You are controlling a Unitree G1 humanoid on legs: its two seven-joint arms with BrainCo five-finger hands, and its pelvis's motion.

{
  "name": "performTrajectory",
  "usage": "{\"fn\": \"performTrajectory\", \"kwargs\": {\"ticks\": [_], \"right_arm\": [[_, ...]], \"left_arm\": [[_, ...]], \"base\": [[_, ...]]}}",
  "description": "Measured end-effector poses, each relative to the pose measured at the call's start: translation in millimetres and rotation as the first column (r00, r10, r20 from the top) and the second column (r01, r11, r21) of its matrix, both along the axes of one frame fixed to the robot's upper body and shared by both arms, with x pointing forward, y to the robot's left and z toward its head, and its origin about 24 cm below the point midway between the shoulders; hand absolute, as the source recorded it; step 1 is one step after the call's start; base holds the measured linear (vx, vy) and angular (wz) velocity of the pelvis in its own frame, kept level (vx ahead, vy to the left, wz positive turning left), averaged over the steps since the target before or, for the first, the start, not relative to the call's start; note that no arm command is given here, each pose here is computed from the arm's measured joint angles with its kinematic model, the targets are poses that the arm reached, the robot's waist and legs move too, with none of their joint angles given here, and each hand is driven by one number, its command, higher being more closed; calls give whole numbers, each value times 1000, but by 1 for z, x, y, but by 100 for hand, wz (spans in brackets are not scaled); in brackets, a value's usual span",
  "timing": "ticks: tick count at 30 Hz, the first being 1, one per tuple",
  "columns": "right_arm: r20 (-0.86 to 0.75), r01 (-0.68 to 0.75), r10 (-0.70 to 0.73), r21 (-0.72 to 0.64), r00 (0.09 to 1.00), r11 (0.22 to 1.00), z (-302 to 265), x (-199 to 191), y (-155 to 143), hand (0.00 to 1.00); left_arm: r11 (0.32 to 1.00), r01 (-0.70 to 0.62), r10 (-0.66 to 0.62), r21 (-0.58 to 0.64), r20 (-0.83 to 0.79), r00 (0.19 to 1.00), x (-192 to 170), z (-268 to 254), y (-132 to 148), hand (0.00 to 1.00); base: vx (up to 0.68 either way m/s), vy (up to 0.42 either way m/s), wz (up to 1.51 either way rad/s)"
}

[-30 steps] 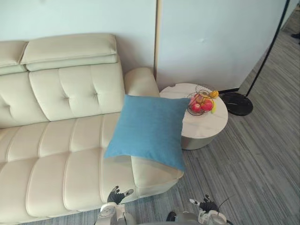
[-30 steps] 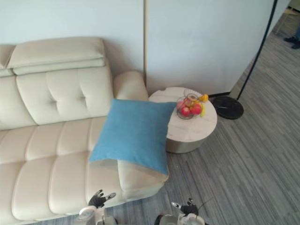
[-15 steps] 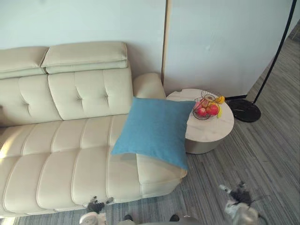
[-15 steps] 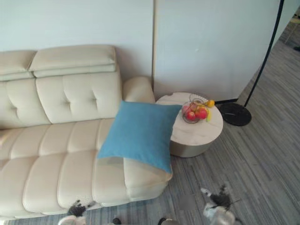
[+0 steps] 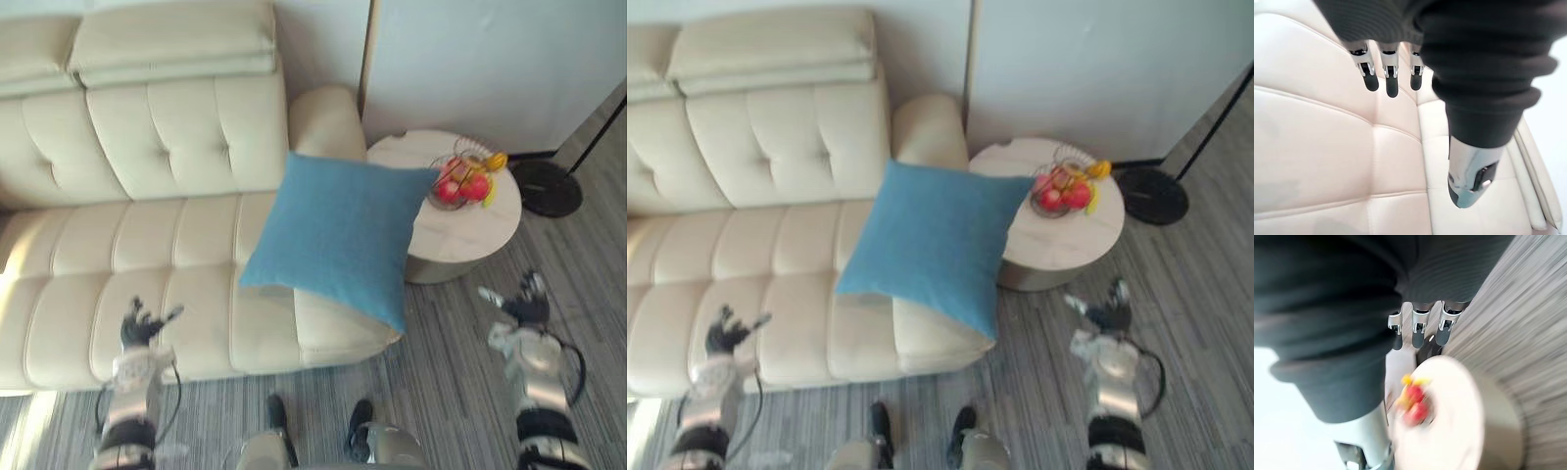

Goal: Pick up cushions and gather them together orderly.

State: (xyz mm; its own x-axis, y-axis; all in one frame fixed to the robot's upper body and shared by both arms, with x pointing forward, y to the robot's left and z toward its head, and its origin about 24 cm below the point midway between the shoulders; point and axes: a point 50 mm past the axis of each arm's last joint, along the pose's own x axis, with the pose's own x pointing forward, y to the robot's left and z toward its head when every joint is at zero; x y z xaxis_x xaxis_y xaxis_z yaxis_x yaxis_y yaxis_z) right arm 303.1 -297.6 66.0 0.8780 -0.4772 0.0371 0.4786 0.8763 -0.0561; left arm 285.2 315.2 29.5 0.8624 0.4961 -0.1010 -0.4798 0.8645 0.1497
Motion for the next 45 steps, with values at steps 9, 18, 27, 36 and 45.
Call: {"fn": "performTrajectory", "kwargs": {"ticks": [9, 18, 27, 36, 45], "right_arm": [[178, -76, 55, 113, 983, 991, 53, 47, 29, 0], [331, -226, 175, 122, 927, 967, 114, 82, 80, 0], [494, -392, 255, 196, 831, 899, 170, 95, 133, 0], [566, -415, 262, 159, 782, 896, 191, 89, 144, 100], [583, -428, 270, 148, 766, 892, 195, 86, 148, 100]], "left_arm": [[982, 167, -186, 88, 297, 937, 77, 111, -41, 0], [957, 269, -288, 105, 393, 873, 112, 169, -86, 0], [933, 348, -352, 93, 443, 824, 129, 202, -134, 0], [929, 367, -337, 47, 515, 788, 128, 218, -148, 100], [910, 413, -301, -48, 608, 735, 121, 231, -157, 100]], "base": [[-98, 30, -4], [-51, 4, -11], [31, -5, -12], [34, -6, 9], [53, -25, 2]]}}
